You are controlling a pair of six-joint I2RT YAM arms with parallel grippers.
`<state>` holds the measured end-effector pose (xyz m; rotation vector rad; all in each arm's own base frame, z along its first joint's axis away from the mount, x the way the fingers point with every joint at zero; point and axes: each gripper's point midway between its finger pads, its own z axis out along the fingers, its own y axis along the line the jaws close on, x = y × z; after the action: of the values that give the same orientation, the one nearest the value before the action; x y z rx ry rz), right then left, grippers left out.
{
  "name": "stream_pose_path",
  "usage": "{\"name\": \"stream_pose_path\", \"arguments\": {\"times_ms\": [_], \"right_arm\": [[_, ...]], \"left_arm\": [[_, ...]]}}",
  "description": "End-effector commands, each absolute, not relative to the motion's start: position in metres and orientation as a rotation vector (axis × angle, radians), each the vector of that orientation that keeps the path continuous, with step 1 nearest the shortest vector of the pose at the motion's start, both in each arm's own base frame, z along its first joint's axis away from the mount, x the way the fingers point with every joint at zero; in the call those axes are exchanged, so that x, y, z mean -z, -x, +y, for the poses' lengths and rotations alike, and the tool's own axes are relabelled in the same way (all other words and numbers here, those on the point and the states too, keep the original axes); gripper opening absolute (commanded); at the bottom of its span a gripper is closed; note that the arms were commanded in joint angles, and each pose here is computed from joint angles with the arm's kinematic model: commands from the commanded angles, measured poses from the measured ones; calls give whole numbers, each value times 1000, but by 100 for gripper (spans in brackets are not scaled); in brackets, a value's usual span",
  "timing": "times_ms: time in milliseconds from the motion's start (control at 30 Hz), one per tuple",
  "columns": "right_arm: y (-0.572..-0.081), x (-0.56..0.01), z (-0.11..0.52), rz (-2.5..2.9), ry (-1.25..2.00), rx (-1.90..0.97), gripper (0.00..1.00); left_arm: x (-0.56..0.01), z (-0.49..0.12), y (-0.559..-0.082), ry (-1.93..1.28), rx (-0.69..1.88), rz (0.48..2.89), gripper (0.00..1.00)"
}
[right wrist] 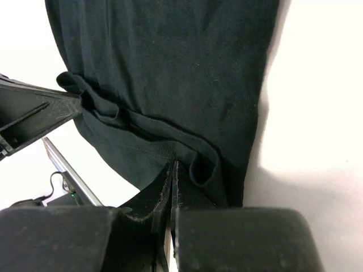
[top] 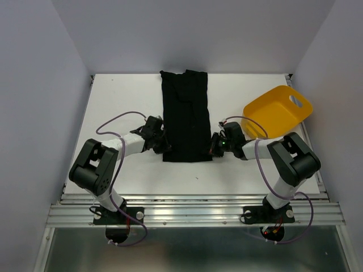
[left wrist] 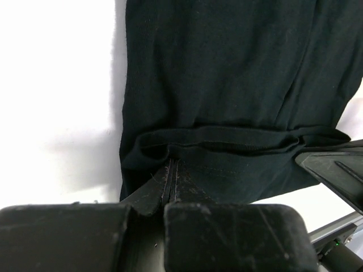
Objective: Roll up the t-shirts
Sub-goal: Roll the T-shirt to the center of the board.
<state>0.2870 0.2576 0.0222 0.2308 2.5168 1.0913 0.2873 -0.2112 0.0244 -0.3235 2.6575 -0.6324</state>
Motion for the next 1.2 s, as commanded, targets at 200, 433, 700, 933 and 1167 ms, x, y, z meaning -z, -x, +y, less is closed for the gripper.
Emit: {"name": "stream_pose_path", "arguments": {"times_ms": [200,433,700,933,1167], "right_arm": [[-282,-5,235,2570,-178,-909,1],[-298,-77,224,2416,-129,-837,1],[-268,-72,209,2488,-217,-813,23],[-248,-58,213,2505,-312,-926,49],[-249,-47,220,2499,-318,-982,48]], "left_arm": [[-13,-199,-286,302,566,2658,0],[-88,-178,-299,315,495,2467,0],[-78,-151,-266,424,508,2505,10],[-46,-165,-242,502,664,2552,62],[-32,-166,-239,555,680,2565,61]]}}
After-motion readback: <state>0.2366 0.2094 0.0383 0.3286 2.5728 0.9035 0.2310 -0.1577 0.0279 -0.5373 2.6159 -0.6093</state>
